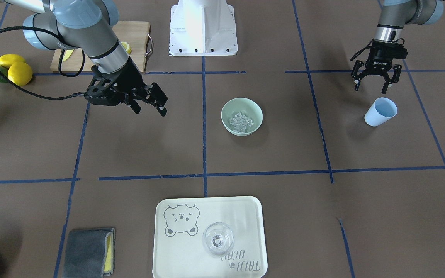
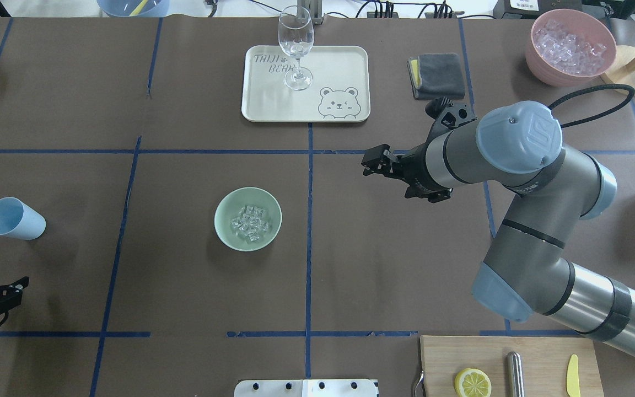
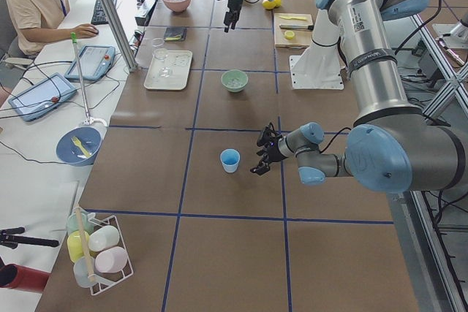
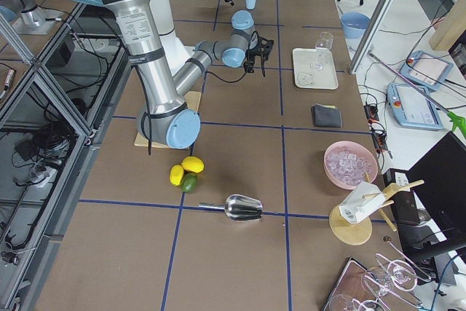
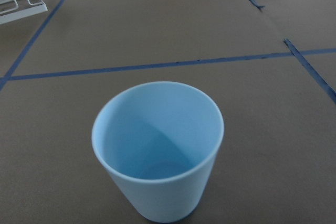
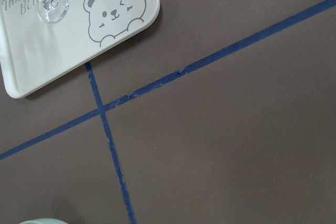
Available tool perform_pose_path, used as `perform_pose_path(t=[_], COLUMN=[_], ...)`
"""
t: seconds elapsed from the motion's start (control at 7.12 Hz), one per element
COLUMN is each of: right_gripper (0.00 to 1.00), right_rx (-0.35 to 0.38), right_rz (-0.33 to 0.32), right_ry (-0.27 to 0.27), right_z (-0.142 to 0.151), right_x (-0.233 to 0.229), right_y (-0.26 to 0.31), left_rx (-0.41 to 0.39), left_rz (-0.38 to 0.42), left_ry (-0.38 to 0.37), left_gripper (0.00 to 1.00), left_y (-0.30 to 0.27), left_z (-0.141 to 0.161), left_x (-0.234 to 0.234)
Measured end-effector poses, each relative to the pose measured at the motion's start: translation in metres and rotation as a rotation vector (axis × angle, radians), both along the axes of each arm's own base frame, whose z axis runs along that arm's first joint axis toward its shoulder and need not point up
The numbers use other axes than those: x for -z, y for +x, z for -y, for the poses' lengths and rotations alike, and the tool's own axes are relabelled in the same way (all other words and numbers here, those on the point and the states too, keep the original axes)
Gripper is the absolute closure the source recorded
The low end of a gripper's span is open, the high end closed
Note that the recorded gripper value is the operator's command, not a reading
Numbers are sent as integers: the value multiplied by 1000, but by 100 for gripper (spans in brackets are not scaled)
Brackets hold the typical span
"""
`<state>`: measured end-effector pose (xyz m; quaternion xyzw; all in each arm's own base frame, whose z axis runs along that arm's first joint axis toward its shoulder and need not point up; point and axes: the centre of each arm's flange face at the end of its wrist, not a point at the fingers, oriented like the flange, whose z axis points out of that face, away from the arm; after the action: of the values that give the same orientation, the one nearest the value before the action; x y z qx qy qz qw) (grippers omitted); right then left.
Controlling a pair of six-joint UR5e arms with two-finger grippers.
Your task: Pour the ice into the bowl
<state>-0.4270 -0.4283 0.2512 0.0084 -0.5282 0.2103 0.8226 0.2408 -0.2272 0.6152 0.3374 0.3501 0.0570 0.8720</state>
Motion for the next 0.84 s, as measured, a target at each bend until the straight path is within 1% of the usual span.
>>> perform_pose_path(t=[0.14, 0.42, 0.56, 0.7, 0.84], right_gripper=[0, 0, 0, 0, 0], right_rx=[-5, -14, -17, -18, -14], right_rz=[8, 37, 56, 66, 58], right_ry=[2, 7, 8, 10, 5], right_z=[-5, -26, -37, -44, -44], right_x=[7, 33, 48, 59, 65], right_y=[-8, -37, -52, -66, -85], left_rx=[-68, -174, -223, -263, -288], left_rz=[20, 41, 56, 84, 101], left_ry=[-17, -3, 28, 76, 96], left_gripper=[0, 0, 0, 0, 0], left_y=[-17, -65, -93, -118, -135], left_z=[2, 21, 33, 44, 57], left_x=[2, 5, 4, 0, -4])
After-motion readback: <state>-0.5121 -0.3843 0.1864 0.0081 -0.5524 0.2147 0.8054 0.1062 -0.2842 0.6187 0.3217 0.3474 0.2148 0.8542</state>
